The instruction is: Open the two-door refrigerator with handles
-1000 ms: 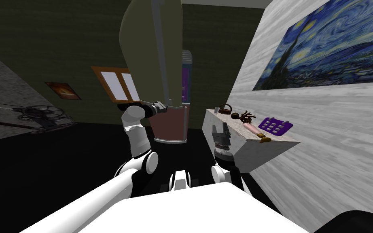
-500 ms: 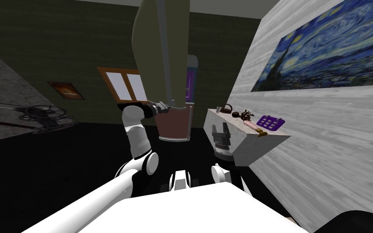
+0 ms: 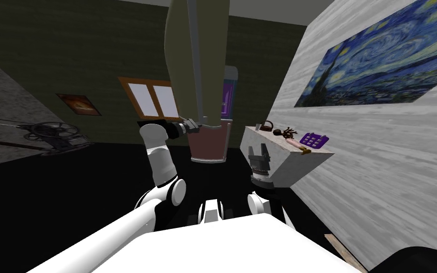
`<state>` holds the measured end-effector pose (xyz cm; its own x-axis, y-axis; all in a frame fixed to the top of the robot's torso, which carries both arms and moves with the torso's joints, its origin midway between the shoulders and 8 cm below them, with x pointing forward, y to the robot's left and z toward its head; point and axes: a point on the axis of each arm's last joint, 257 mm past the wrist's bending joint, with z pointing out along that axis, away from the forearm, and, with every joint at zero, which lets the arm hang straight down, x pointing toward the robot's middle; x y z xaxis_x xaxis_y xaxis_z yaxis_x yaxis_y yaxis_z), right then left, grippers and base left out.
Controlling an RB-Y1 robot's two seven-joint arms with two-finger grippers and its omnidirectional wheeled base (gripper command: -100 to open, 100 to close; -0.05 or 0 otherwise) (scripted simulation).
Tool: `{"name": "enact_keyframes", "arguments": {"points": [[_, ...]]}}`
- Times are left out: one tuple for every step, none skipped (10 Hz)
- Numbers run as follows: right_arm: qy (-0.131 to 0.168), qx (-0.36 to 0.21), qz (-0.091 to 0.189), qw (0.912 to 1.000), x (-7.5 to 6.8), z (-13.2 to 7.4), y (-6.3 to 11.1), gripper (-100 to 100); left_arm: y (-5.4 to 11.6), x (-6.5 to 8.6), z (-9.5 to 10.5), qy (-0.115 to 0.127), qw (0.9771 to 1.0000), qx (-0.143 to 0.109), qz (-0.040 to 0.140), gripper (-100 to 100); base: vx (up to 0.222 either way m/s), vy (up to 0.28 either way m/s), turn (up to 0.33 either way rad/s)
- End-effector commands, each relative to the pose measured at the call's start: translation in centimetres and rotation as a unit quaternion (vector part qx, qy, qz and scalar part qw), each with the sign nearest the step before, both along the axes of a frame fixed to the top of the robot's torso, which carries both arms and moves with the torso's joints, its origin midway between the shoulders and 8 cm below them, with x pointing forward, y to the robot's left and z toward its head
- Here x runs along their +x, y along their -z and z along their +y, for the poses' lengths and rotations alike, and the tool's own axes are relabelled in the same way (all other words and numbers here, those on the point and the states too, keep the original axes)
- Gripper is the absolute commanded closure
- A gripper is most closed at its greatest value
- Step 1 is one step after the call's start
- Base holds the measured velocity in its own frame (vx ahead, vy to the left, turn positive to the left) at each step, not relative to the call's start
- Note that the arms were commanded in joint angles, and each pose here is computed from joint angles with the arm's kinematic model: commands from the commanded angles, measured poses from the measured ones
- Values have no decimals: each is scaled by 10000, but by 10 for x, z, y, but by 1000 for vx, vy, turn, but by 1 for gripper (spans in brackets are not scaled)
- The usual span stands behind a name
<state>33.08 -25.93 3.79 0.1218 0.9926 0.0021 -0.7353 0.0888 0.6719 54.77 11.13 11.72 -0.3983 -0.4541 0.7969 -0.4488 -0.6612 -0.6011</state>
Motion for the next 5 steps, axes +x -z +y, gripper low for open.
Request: {"name": "enact_keyframes", "arguments": {"points": [[0,1,0,10000,0,0,0,0,16,3,4,39,9998,-82,160,100,-54,226,-342],[-1,0,-1,10000,0,0,0,0,11,4,15,-37,9999,-99,57,100,-94,275,-344],[-1,0,0,10000,0,0,0,0,1,6,27,-178,9997,-94,-104,100,-76,122,-91],[0,1,0,10000,0,0,0,0,-2,8,36,-272,9995,-16,-159,100,-32,9,34],[0,2,0,10000,0,0,0,0,-3,8,38,-291,9994,7,-166,100,-10,-36,22]]}}
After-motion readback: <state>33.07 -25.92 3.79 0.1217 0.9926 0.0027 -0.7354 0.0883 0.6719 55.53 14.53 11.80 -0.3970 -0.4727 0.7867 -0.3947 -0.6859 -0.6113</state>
